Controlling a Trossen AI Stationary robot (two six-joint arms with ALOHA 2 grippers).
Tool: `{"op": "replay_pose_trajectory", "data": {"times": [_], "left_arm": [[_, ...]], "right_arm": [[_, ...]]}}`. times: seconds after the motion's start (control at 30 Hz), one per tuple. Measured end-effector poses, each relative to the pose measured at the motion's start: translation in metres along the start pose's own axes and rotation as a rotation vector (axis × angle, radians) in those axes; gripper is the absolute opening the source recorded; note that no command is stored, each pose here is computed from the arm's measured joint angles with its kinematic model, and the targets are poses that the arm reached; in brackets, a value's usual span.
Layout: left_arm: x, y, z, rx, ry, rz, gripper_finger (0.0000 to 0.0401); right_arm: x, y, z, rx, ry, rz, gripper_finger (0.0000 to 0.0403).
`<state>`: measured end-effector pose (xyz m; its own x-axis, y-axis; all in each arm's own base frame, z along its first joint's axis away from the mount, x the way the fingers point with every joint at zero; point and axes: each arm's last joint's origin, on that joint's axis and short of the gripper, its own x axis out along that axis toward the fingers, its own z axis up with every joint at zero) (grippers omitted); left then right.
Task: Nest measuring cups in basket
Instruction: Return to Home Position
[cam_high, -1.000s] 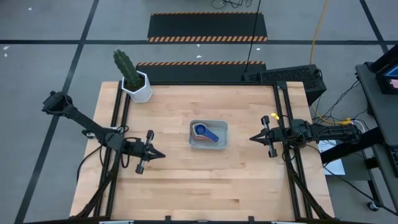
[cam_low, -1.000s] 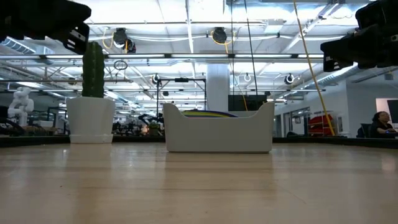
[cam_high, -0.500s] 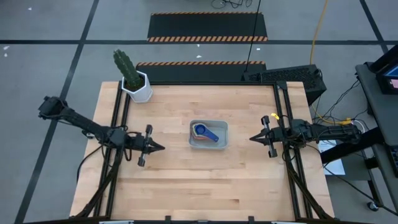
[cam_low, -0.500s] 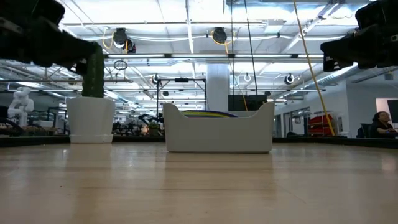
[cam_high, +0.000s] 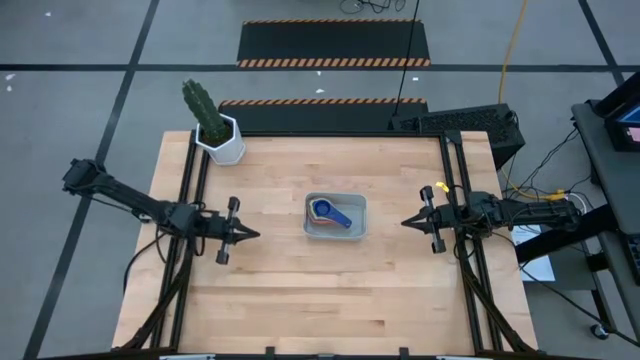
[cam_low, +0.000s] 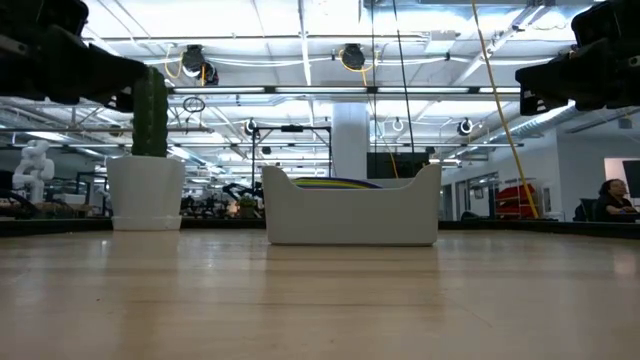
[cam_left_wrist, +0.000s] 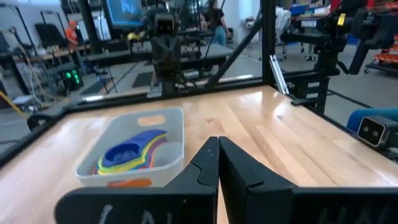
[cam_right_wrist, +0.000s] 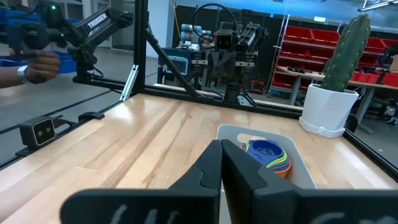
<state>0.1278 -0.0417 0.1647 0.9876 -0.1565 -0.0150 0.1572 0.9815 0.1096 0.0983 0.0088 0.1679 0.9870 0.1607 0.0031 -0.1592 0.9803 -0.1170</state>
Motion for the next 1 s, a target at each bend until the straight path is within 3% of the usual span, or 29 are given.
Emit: {"op": "replay_pose_trajectory", "data": {"times": [0.8, 1.0], "left_arm": [[-0.021, 0.024, 0.002, 0.004, -0.016, 0.116, 0.0008], [-0.026, 0.025, 0.0, -0.008, 0.002, 0.074, 0.0005]], "right_arm": [[0.0, 0.0, 0.0, 0.0, 0.0, 0.0, 0.0], [0.0, 0.0, 0.0, 0.0, 0.0, 0.0, 0.0]]}}
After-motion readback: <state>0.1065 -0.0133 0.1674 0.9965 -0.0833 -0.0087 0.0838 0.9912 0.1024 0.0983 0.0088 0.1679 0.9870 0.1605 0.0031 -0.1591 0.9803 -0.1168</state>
